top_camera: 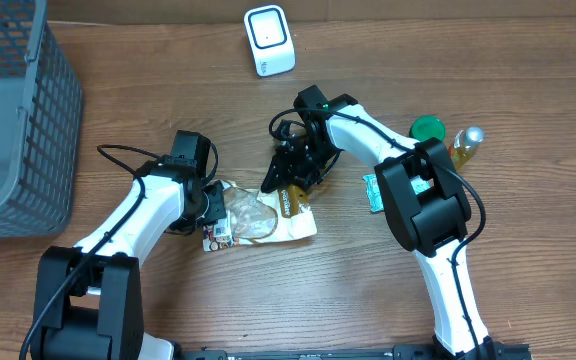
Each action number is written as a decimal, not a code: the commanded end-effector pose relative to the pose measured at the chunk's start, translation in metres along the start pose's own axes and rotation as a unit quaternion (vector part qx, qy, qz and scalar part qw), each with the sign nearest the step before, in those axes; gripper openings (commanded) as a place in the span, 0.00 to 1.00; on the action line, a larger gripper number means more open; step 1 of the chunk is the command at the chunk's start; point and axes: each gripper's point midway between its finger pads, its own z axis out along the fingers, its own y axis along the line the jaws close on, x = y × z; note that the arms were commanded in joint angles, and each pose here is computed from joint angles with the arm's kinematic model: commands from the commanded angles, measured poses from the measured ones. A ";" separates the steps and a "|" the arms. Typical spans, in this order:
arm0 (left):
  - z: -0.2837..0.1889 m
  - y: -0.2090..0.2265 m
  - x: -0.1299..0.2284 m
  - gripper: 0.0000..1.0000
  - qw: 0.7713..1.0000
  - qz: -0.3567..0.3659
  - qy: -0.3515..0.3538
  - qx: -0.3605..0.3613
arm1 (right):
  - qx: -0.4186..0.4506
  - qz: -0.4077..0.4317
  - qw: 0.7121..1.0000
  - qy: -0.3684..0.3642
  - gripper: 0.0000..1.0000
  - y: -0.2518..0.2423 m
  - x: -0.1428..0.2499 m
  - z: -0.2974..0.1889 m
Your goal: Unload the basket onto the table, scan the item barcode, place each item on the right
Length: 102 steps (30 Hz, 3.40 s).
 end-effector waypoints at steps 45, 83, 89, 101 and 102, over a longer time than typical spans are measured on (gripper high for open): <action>-0.111 0.030 -0.112 0.76 0.992 -0.035 -0.121 0.004 | 0.037 -0.003 0.999 -0.006 0.04 -0.024 -0.005 0.013; -0.115 0.090 -0.119 1.00 0.984 -0.091 -0.135 -0.066 | 0.045 -0.008 0.999 -0.020 0.04 -0.024 -0.013 0.002; -0.115 0.090 -0.119 0.99 0.984 -0.091 -0.135 -0.066 | 0.043 -0.080 0.995 -0.052 0.04 0.005 -0.024 -0.040; -0.115 0.090 -0.119 1.00 0.984 -0.091 -0.135 -0.066 | 0.257 -0.216 0.927 -0.170 0.04 0.089 -0.036 -0.182; -0.115 0.090 -0.119 1.00 0.984 -0.091 -0.135 -0.066 | 0.267 -0.226 0.917 -0.190 0.04 0.100 -0.038 -0.196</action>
